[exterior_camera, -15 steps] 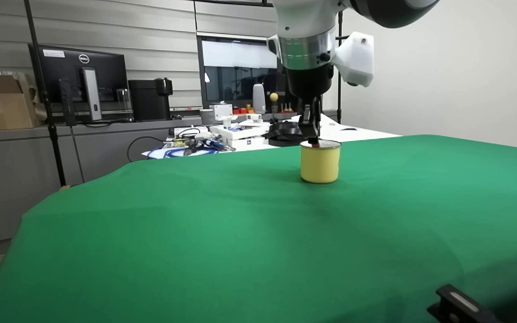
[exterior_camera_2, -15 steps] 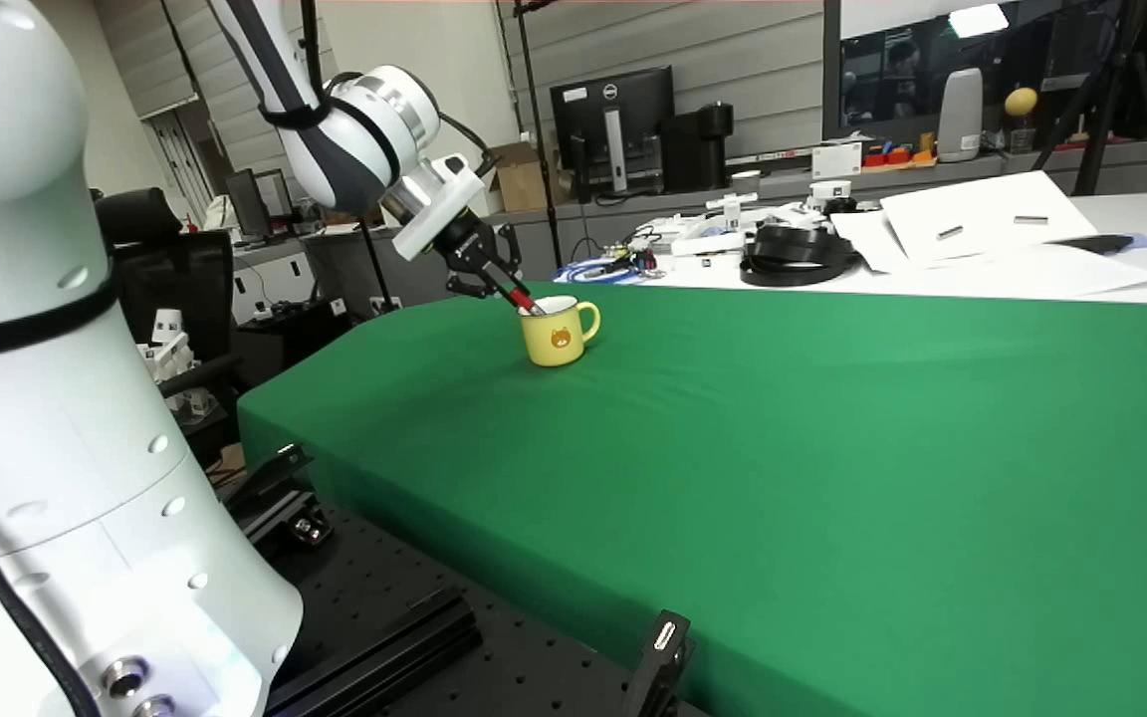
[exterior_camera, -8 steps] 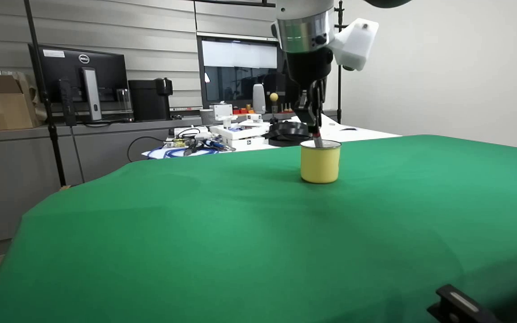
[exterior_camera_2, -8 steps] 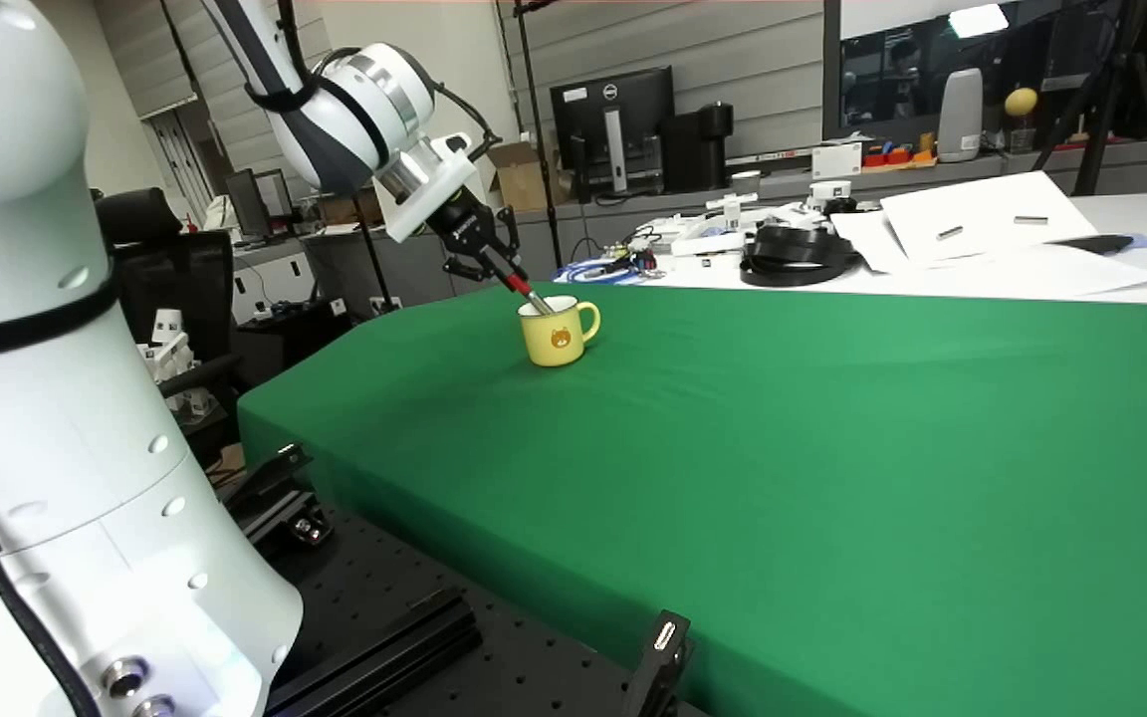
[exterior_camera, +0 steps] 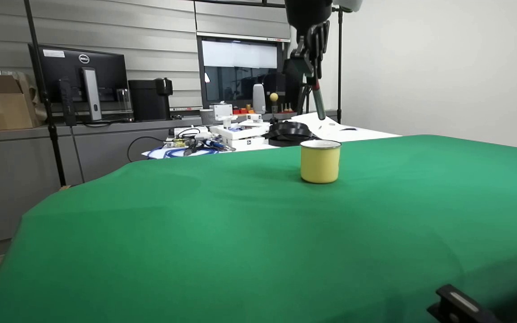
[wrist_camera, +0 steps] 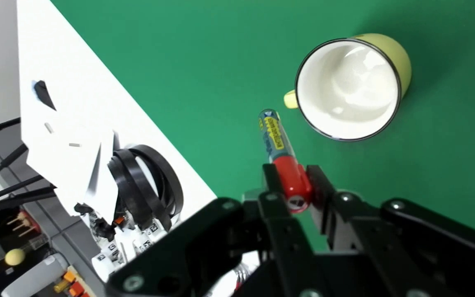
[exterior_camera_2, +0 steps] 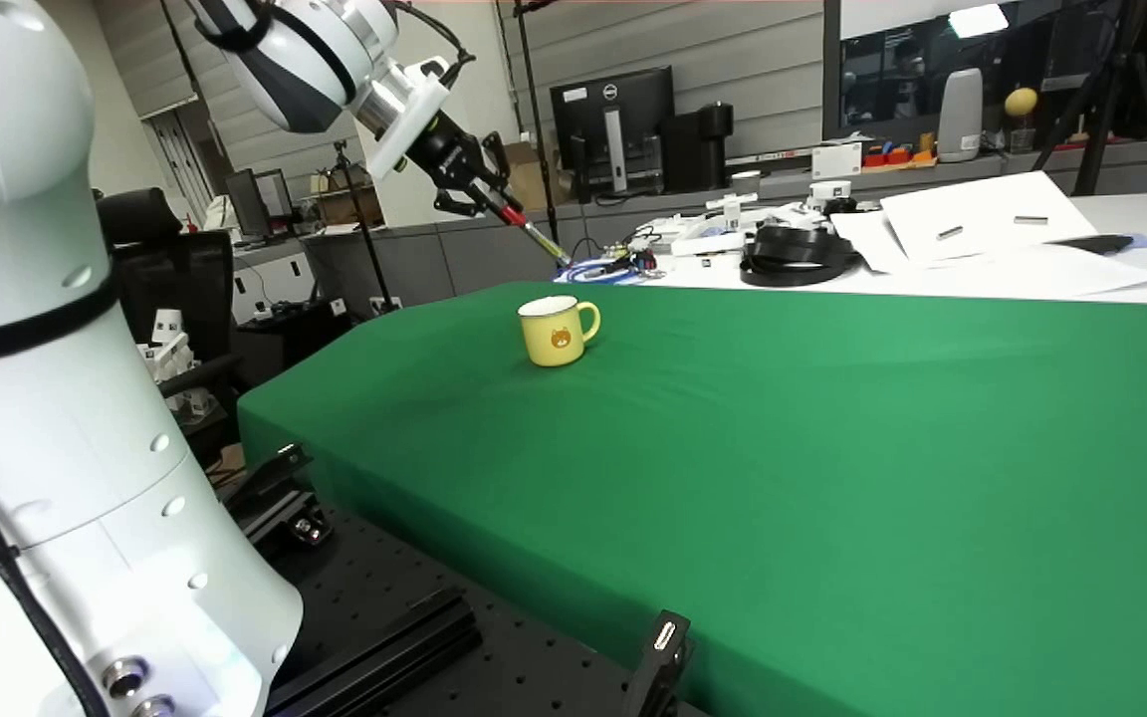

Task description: Take the marker out of the mug and put it on the table

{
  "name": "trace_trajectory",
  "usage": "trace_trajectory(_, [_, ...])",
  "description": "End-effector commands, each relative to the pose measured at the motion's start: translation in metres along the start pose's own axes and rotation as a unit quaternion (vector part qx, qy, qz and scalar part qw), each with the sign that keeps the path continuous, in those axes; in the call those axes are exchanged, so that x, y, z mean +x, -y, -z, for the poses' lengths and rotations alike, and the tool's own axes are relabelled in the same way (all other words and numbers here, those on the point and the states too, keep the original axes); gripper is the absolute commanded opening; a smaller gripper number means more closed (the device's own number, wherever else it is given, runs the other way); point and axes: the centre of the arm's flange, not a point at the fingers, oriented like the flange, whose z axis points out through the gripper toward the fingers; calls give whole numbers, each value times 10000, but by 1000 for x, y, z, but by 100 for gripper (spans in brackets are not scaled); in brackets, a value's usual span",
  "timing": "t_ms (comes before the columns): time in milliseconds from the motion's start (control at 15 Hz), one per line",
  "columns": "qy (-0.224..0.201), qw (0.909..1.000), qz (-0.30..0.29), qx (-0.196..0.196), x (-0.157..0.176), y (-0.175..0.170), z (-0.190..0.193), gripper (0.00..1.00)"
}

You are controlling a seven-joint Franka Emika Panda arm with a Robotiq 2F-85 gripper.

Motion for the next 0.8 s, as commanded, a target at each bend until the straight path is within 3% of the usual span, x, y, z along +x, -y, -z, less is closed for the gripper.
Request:
trace_trajectory(0, [117,9995,-68,-279,-13,-24,34,5])
trace_trajectory(267, [817,9960,162,-310,-44,-46,17,5])
trace_trajectory(733, [2090,9748,672,-391,-123,-52,-64,5])
